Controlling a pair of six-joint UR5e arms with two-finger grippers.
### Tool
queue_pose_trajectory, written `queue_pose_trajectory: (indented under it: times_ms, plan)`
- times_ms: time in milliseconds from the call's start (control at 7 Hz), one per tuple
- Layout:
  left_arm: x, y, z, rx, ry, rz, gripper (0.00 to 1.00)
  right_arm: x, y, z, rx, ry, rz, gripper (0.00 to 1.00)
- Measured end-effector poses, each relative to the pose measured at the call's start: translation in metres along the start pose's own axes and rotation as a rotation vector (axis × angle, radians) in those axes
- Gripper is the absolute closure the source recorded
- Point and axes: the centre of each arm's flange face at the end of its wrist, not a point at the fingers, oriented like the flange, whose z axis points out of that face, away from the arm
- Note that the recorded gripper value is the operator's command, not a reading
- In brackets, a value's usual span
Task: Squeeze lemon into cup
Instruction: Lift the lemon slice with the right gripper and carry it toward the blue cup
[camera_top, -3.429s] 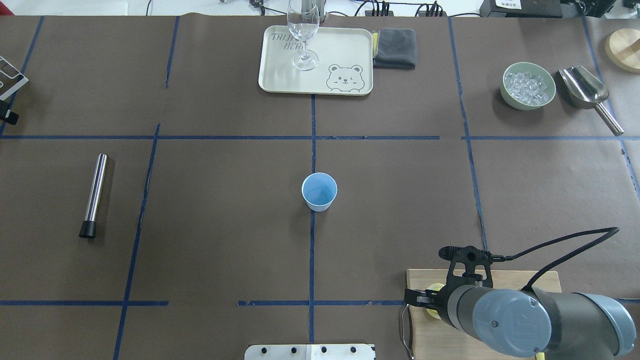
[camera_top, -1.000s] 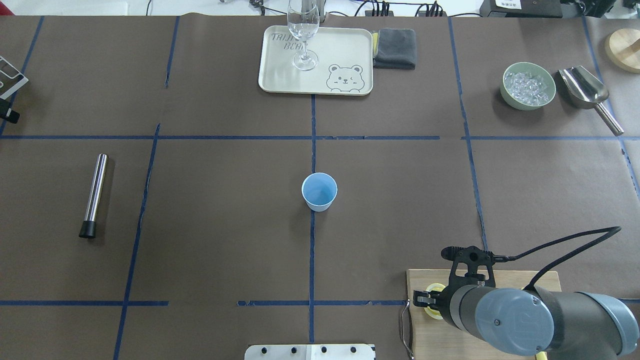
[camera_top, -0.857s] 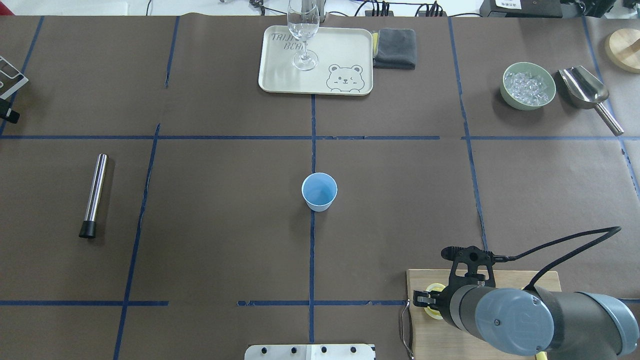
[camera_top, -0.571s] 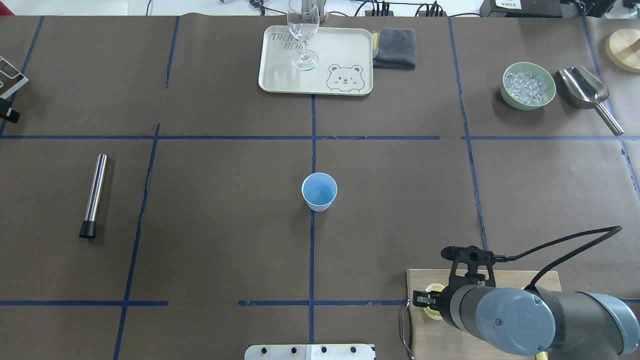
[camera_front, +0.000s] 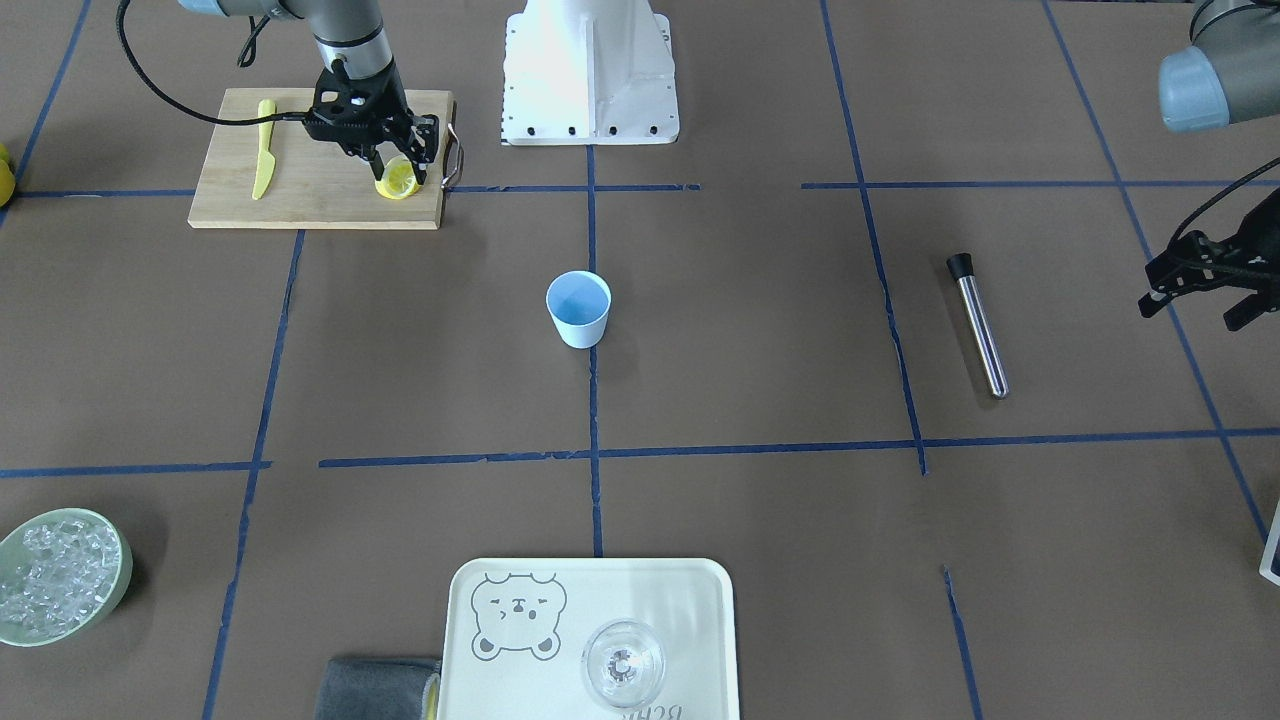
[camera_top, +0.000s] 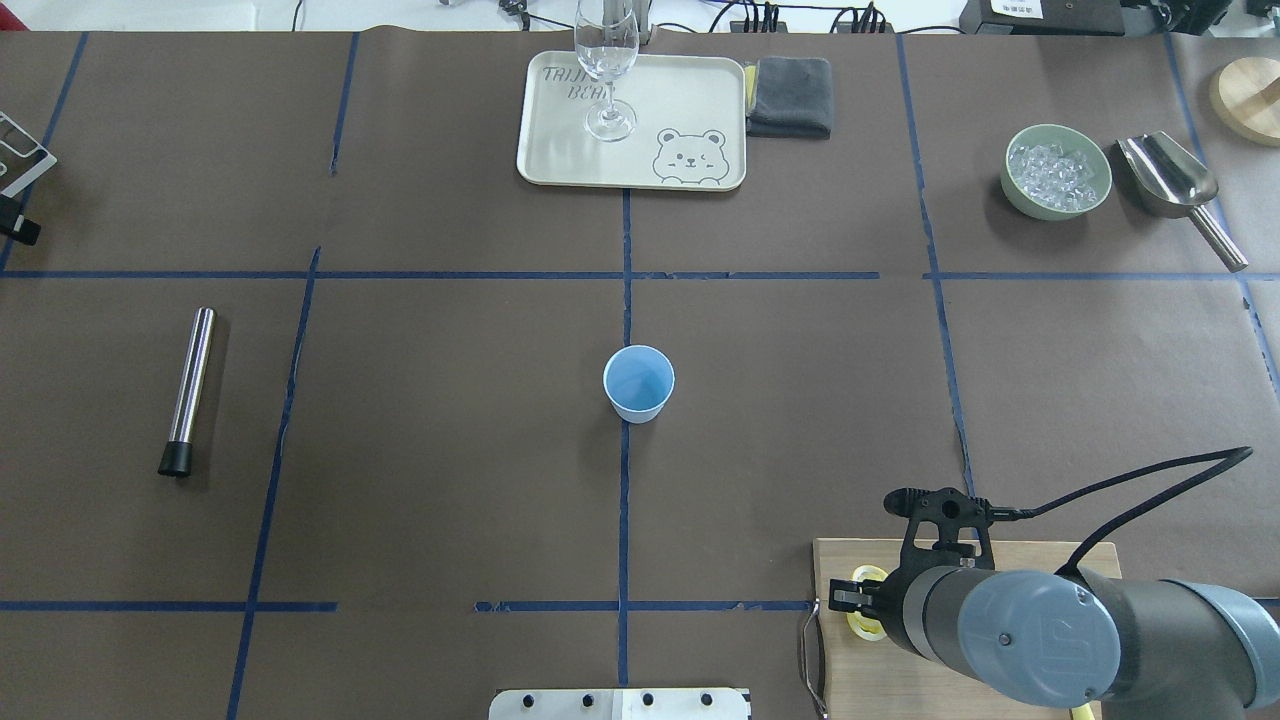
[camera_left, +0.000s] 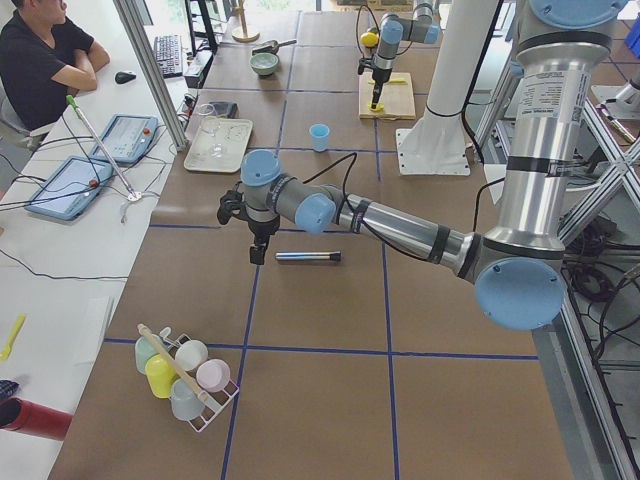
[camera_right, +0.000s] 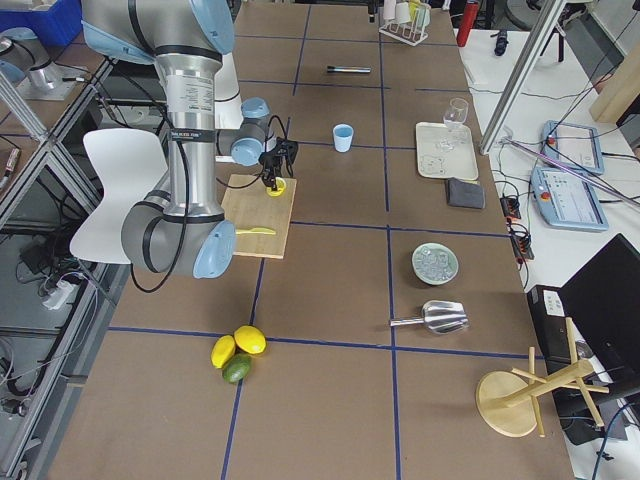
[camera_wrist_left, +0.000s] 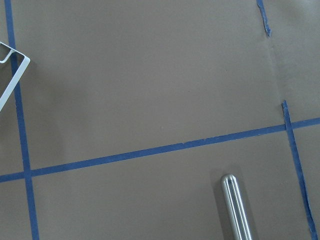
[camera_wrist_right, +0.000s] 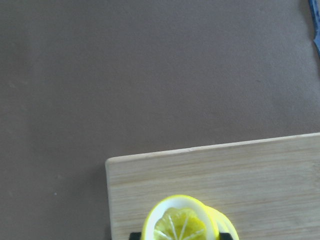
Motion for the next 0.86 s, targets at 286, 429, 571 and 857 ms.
queue_pose_trajectory:
  times_ms: [286,429,571,857]
  plan:
    - [0.002,-0.001,-0.001,0.002,0.002,0.001,0.0,0.002,-0.009,-0.004,-0.008,-0.002,0.016,0.42]
    - [0.002,-0.002,-0.001,0.003,0.002,0.002,0.0,0.002,-0.014,-0.009,-0.014,-0.006,0.026,0.42]
    - [0.003,-0.002,-0.002,0.003,0.003,0.002,0.0,0.002,-0.018,-0.012,-0.018,-0.01,0.034,0.42]
    - [0.004,-0.004,-0.002,0.005,0.004,0.004,0.0,0.001,-0.028,-0.024,-0.022,-0.029,0.051,0.42]
